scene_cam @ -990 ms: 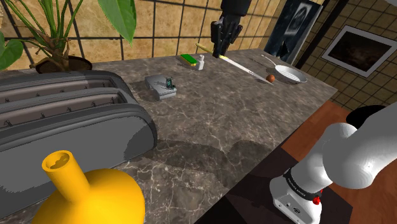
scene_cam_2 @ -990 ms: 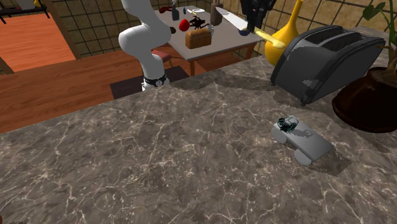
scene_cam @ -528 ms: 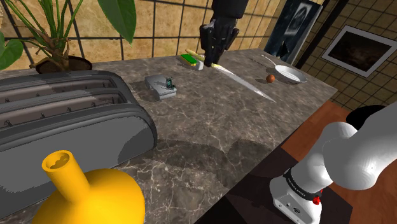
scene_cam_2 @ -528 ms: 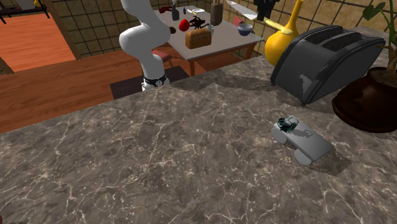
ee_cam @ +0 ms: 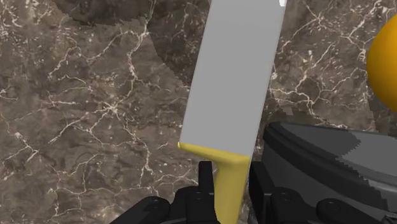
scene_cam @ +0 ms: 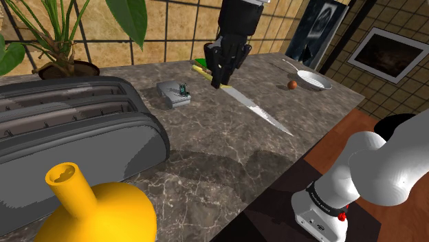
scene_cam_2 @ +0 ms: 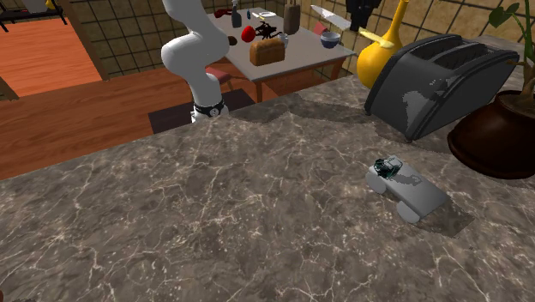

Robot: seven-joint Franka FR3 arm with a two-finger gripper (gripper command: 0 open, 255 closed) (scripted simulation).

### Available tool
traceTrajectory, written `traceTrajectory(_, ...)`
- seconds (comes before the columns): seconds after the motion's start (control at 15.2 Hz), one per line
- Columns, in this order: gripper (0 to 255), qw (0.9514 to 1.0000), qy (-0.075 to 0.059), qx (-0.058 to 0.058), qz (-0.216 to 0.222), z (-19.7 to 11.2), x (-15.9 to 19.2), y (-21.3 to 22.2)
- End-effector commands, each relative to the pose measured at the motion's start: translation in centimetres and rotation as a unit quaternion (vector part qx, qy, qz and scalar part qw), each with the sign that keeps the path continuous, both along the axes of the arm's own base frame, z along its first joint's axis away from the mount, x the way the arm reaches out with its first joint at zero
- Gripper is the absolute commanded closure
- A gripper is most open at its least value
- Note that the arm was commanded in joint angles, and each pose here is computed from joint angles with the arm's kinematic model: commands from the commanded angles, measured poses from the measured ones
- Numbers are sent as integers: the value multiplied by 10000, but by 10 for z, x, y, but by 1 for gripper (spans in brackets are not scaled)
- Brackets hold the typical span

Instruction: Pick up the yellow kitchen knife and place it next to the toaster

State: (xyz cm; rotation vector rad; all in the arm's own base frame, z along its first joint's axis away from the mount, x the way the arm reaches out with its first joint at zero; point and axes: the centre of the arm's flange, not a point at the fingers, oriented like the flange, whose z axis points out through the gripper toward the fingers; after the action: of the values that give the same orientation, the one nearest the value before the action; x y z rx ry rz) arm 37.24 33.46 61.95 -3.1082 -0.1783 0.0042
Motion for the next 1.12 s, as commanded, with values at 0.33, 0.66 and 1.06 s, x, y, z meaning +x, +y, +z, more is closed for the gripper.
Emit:
traceTrajectory(0.33, 255, 10000, -1, 1, -2, -37, -1, -1)
traceTrajectory(0.66, 255, 10000, -1, 1, -2, -64, -1, -1)
traceTrajectory(1.06, 255, 10000, -1, 1, -2, -95, -1, -1)
